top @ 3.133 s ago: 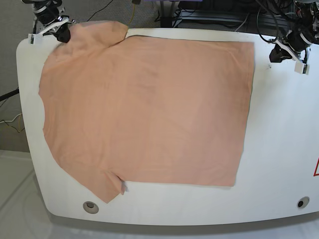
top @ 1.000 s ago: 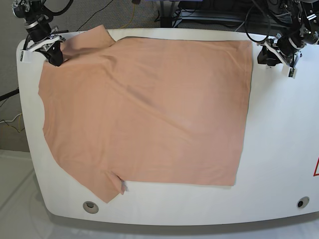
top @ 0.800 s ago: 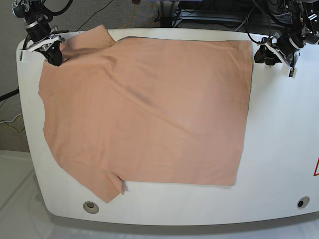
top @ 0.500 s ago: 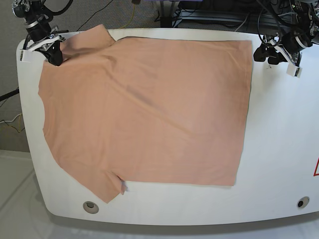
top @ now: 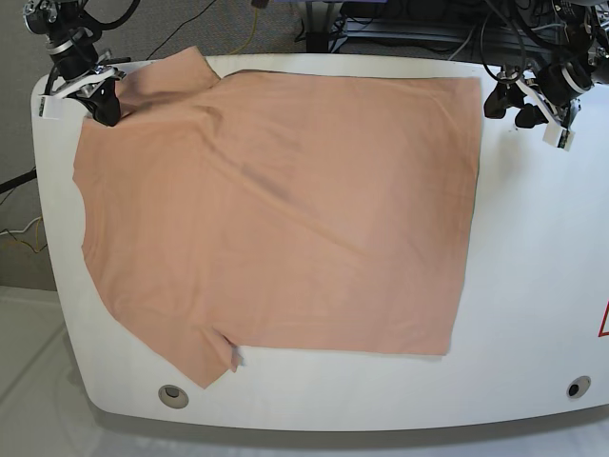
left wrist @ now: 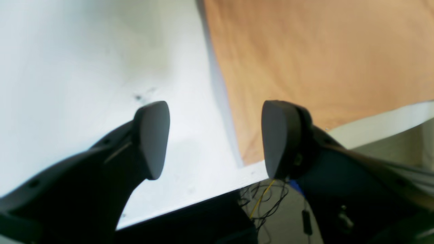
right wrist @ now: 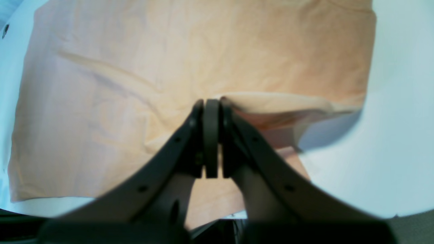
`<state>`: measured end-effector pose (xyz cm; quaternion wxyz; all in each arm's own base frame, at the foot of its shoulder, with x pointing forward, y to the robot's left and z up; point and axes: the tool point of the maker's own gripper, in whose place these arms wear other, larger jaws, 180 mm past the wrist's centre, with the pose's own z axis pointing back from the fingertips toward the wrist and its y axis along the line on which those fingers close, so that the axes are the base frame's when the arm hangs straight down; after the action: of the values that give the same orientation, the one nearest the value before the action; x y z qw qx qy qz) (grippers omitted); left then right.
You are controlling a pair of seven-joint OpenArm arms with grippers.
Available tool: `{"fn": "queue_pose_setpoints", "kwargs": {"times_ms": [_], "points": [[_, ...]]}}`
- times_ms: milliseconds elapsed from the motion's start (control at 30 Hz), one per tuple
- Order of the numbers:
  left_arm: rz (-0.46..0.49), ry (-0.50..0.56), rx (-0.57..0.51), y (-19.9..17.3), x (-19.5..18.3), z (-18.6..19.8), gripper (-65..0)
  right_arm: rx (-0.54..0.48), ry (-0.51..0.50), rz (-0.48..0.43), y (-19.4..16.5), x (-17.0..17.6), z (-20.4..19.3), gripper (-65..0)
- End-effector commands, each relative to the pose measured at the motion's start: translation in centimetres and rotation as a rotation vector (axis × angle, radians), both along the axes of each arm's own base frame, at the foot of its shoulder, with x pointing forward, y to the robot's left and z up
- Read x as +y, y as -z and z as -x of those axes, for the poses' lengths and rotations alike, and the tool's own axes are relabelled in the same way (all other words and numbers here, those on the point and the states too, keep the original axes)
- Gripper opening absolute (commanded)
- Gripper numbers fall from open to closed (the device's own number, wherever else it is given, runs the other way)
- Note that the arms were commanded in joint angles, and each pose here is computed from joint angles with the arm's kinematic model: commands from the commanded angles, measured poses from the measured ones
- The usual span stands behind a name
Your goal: Fold the T-shirt properly
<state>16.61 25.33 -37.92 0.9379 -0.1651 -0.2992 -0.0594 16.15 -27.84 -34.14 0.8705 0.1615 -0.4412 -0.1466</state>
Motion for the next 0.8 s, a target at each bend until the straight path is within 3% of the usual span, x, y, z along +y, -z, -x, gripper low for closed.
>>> {"fn": "queue_pose_setpoints", "kwargs": {"times_ms": [0,233,300,567,767], "points": [[0.012,0.017,-0.013,-0.1,-0.5,0.1,-27.0,-0.050,-0.007,0.020,-1.4,-0.3,-0.5,-65.0],[0.106,0.038,0.018,1.1,-3.0,1.2,-26.3,-0.054,-0.005,0.017,-1.5,-0.3,-0.6,-65.0],[0.209,0.017,0.052,2.2,-4.6,2.1,-27.4,-0.060,-0.003,0.014,-1.5,-0.3,-0.7,-65.0],[0.234,-0.007,0.066,2.7,-4.5,2.3,-28.9,-0.058,-0.004,0.016,-1.4,-0.3,-0.7,-65.0],[0.210,-0.017,0.040,2.0,-3.6,1.7,-26.6,-0.056,-0.005,0.019,-1.3,-0.3,-0.5,-65.0]]}}
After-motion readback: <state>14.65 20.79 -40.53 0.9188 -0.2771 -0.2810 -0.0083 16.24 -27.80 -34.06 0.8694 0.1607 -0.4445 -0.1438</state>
